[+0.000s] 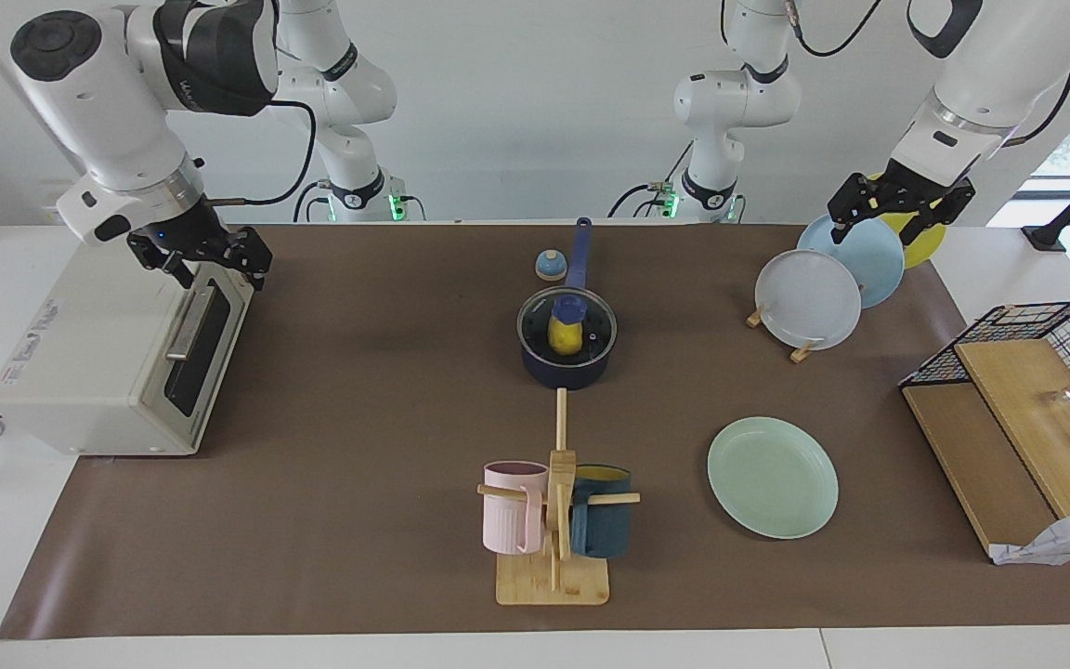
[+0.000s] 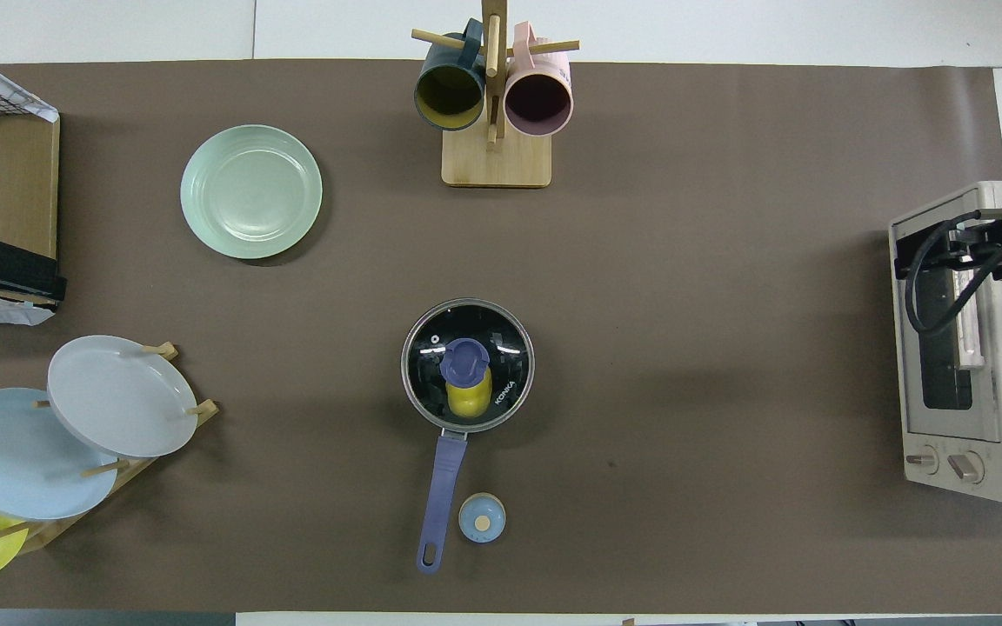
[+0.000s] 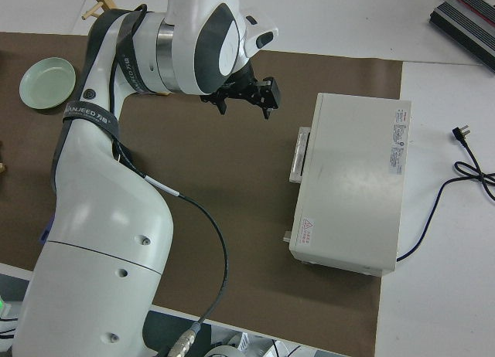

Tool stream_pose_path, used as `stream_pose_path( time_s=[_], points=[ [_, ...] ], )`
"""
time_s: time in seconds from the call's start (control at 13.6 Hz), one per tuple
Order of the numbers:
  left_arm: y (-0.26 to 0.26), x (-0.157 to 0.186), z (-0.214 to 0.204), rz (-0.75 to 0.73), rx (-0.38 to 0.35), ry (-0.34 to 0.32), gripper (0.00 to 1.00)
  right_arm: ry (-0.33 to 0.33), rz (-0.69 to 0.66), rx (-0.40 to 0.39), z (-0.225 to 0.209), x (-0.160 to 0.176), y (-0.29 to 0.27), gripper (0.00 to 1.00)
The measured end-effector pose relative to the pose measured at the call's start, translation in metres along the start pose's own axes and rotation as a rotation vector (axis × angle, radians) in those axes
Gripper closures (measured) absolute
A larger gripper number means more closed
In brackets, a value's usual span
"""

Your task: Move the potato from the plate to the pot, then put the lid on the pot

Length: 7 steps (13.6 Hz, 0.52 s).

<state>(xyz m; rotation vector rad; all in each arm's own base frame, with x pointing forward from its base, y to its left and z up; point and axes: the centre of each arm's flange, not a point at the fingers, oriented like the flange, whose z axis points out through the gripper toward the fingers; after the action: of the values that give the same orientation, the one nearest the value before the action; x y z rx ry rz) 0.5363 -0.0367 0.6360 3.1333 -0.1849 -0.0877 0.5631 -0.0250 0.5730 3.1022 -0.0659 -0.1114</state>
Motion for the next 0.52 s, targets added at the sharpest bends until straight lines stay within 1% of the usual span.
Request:
stream_pose_path(
  time_s=[0.52],
  points=[
    [0.0,0.0,0.0,0.0,0.0,0.0,0.0,-0.004,-0.006,-0.001,0.0021,0.0013,-0.0036,0.0]
  ],
)
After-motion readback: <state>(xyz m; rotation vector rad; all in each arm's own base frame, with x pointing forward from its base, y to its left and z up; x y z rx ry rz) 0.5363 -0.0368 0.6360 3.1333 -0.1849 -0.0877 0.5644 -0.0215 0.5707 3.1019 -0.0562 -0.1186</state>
